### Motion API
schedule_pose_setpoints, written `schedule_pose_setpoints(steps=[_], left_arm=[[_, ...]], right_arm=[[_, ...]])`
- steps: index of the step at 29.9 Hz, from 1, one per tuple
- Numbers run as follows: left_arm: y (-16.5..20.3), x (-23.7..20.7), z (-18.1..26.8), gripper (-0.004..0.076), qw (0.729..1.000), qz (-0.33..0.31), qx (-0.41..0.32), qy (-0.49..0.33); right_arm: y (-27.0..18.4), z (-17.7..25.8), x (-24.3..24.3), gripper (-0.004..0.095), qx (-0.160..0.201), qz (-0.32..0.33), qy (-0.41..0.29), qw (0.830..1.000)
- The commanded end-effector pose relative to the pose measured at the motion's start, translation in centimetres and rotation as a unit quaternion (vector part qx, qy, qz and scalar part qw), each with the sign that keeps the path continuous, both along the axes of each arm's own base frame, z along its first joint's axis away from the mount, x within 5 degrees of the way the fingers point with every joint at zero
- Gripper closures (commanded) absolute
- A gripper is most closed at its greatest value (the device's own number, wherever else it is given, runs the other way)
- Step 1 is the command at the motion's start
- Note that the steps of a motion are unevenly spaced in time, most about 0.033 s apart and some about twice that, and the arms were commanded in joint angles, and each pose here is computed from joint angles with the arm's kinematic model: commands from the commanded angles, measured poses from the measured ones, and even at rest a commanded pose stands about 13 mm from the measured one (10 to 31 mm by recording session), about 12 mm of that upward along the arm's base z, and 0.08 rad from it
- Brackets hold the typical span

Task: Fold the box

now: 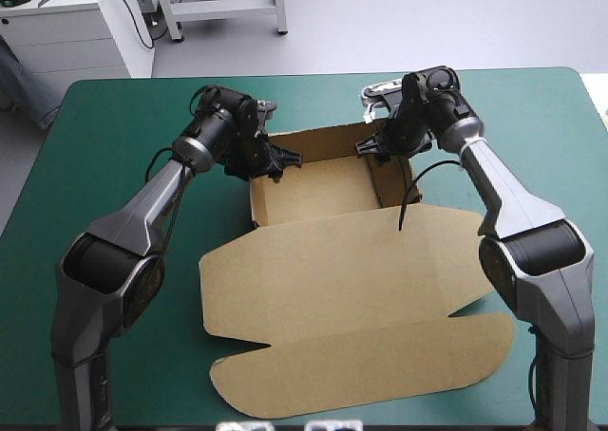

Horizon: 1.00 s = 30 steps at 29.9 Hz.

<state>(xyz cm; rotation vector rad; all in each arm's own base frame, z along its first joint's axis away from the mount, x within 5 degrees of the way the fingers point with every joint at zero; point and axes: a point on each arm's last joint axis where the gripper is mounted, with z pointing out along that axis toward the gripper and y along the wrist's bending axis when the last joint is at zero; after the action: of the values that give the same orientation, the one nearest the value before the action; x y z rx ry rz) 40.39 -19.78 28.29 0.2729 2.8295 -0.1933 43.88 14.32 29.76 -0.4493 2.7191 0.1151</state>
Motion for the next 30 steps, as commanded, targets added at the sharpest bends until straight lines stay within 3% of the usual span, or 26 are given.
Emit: schedule_pose_setpoints(steps=[1,8,12,15,19,25,30], left_arm=[[0.5,-1.4,5.9,0.0297,0.998,0.001,-0.026,-0.053],[1.7,-2.8,9.5,0.0297,0.994,0.004,-0.019,-0.106],[3.0,-4.7,12.9,0.0342,0.988,0.006,-0.018,-0.152],[4.2,-6.3,15.5,0.0478,0.982,-0.002,-0.011,-0.19],[6.2,-9.5,19.5,0.072,0.968,-0.006,-0.007,-0.25],[8.9,-14.7,24.2,0.0732,0.945,-0.029,-0.01,-0.326],[10.9,-18.9,25.6,0.0732,0.935,-0.04,-0.012,-0.352]], right_arm=[[-1.2,5.1,-1.6,0.0359,0.008,-0.002,-0.056,0.998],[-1.8,8.0,-3.1,0.0359,0.012,-0.004,-0.09,0.996],[-2.4,10.8,-4.7,0.0387,0.019,-0.009,-0.122,0.992],[-3.1,13.4,-6.5,0.0537,0.023,-0.013,-0.154,0.988],[-4.1,17.2,-10.0,0.0905,0.028,-0.001,-0.204,0.979],[-6.1,20.4,-15.9,0.0918,0.024,0.005,-0.246,0.969],[-7.4,20.0,-19.2,0.0918,0.005,0.003,-0.244,0.97]])
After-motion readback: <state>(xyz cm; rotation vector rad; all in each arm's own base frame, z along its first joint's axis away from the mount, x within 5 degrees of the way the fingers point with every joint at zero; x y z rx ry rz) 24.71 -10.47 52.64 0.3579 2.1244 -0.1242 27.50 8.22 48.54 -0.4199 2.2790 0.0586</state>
